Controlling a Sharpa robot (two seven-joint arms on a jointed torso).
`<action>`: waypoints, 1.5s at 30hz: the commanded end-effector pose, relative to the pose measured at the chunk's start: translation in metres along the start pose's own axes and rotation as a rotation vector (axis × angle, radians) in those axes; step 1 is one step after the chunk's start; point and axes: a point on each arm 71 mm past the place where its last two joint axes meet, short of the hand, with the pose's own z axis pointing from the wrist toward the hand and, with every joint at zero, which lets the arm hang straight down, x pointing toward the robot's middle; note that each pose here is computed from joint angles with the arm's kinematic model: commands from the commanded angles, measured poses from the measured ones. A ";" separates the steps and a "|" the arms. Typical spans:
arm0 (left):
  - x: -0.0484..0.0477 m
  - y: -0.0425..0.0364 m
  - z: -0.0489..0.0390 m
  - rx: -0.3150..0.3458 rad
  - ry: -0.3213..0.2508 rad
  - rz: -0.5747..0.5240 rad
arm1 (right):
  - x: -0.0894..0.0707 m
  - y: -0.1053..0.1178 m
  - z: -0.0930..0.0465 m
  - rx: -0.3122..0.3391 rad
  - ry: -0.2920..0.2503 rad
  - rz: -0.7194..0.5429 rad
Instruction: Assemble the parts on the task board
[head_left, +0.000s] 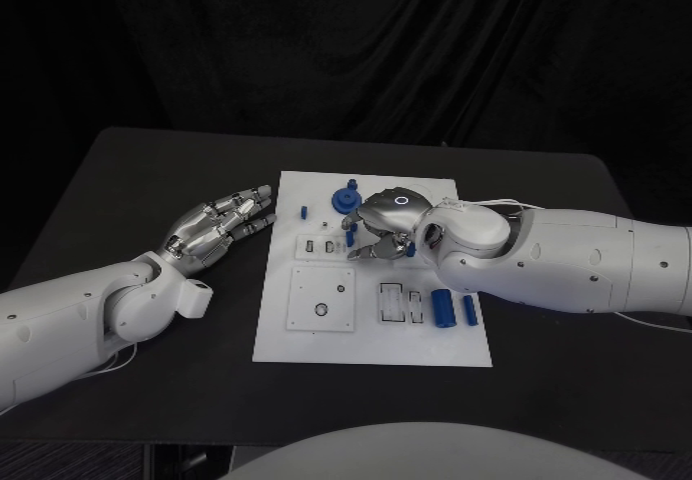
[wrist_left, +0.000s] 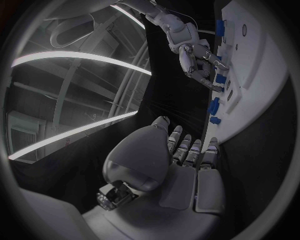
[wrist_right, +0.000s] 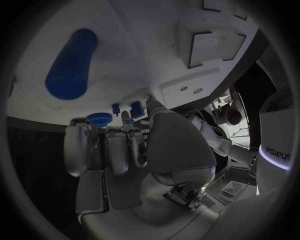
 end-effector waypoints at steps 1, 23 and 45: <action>0.0011 -0.0053 -0.0007 0.083 0.002 -0.005 | -0.005 0.004 -0.004 -0.059 -0.092 0.014; 0.0108 -0.0257 0.0002 0.135 -0.009 0.100 | -0.050 -0.029 -0.055 -0.092 -0.332 0.102; 0.0244 -0.0489 0.0400 0.253 0.049 0.400 | -0.036 -0.096 -0.081 0.063 -0.240 0.068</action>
